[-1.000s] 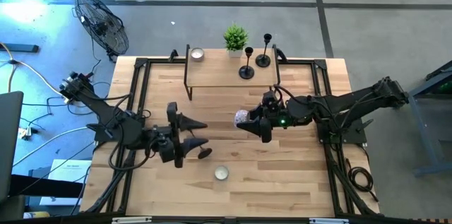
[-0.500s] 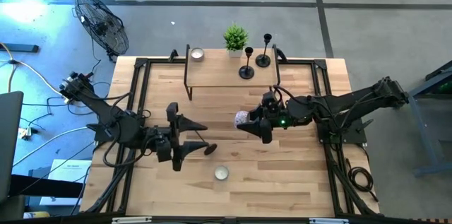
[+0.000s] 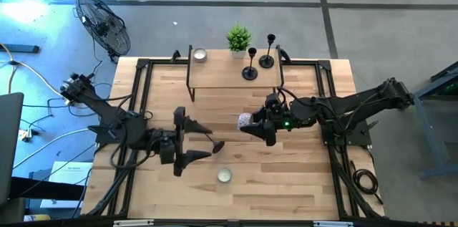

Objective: Pick & Place candle stick holders
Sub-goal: Put the white red scented candle on the shelf

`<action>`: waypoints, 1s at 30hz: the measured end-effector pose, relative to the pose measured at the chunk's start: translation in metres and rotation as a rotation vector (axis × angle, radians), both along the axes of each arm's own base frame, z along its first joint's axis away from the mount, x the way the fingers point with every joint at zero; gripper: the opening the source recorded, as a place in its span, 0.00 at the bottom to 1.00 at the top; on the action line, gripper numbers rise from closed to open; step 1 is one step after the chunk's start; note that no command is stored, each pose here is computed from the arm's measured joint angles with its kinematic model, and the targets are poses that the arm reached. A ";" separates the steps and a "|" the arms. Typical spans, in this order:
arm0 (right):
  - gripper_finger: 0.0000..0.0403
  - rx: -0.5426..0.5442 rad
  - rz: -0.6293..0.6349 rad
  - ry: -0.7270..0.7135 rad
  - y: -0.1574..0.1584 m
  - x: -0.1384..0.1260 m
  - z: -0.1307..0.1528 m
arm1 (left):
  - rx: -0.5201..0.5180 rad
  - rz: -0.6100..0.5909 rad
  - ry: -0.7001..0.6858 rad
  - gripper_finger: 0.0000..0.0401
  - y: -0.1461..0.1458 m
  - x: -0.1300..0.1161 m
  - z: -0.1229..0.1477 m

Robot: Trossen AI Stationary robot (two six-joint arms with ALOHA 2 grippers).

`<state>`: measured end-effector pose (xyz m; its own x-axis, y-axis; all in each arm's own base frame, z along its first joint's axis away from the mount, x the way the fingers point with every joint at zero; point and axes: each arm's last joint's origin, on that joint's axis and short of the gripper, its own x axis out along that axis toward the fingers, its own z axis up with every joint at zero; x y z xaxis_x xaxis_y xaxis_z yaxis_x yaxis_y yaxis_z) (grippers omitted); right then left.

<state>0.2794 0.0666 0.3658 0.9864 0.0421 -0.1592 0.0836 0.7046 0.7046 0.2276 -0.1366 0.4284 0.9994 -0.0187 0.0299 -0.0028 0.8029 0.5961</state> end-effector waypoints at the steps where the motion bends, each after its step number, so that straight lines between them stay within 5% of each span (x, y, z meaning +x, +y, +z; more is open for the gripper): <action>1: 0.71 0.000 0.000 0.000 0.000 0.000 0.000 | -0.005 0.003 0.002 0.79 0.000 0.000 0.000; 6: 0.71 0.000 0.000 0.000 0.000 0.000 0.000 | -0.010 0.008 0.000 0.98 0.001 -0.001 0.001; 30: 0.71 -0.023 0.003 -0.001 0.000 0.000 0.000 | -0.019 0.025 0.014 0.99 0.004 0.001 -0.001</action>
